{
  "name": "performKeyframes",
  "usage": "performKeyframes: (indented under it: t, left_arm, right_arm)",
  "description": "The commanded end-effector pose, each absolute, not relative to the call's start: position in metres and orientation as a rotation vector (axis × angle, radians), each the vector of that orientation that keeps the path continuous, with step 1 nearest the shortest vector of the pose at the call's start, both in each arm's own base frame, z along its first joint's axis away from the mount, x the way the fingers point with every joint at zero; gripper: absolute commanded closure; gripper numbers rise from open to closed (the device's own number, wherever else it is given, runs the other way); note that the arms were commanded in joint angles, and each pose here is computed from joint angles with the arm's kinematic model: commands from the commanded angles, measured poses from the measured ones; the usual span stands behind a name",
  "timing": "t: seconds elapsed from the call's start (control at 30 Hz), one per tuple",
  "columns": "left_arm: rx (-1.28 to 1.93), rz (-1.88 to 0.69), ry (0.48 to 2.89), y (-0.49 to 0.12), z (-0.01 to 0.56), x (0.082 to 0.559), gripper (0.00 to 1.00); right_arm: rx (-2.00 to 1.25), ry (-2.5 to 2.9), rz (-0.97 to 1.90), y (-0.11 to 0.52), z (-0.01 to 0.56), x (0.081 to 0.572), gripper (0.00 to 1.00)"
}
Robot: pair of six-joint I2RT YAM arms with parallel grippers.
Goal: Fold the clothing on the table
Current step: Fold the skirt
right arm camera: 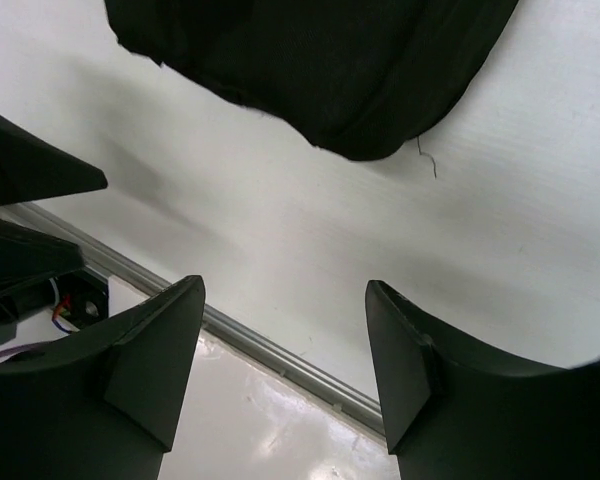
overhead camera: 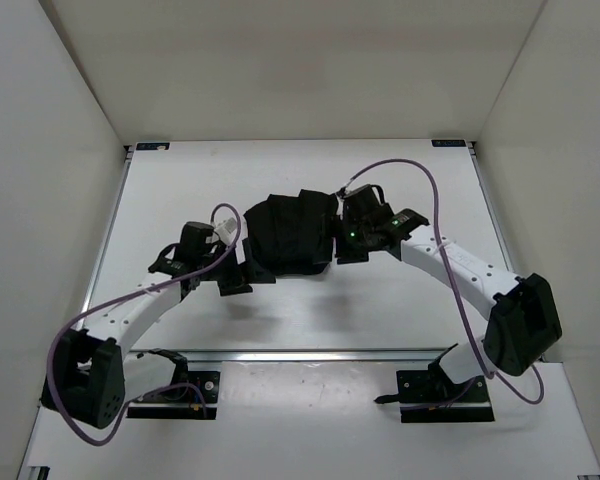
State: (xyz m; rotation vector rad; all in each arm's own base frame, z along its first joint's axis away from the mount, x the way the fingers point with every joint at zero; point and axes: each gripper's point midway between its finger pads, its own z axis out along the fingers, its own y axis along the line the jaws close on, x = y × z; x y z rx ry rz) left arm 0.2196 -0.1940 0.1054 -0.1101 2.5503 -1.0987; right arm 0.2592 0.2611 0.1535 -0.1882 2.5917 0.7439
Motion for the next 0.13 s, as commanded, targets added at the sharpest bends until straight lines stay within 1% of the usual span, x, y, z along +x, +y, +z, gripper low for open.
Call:
performKeyframes:
  t: [0.0,0.1]
  left_arm:
    - [-0.026,-1.191,2.528,-0.2018,0.1084,0.207,0.01]
    - [0.003,-1.126,2.561,-0.1972,0.1027,0.2079,0.01]
  right_arm:
    - [-0.186,2.585,0.736,0.2621,0.1512,0.2525,0.37]
    - [-0.167,2.578,0.751,0.2627,0.1523,0.2552,0.37]
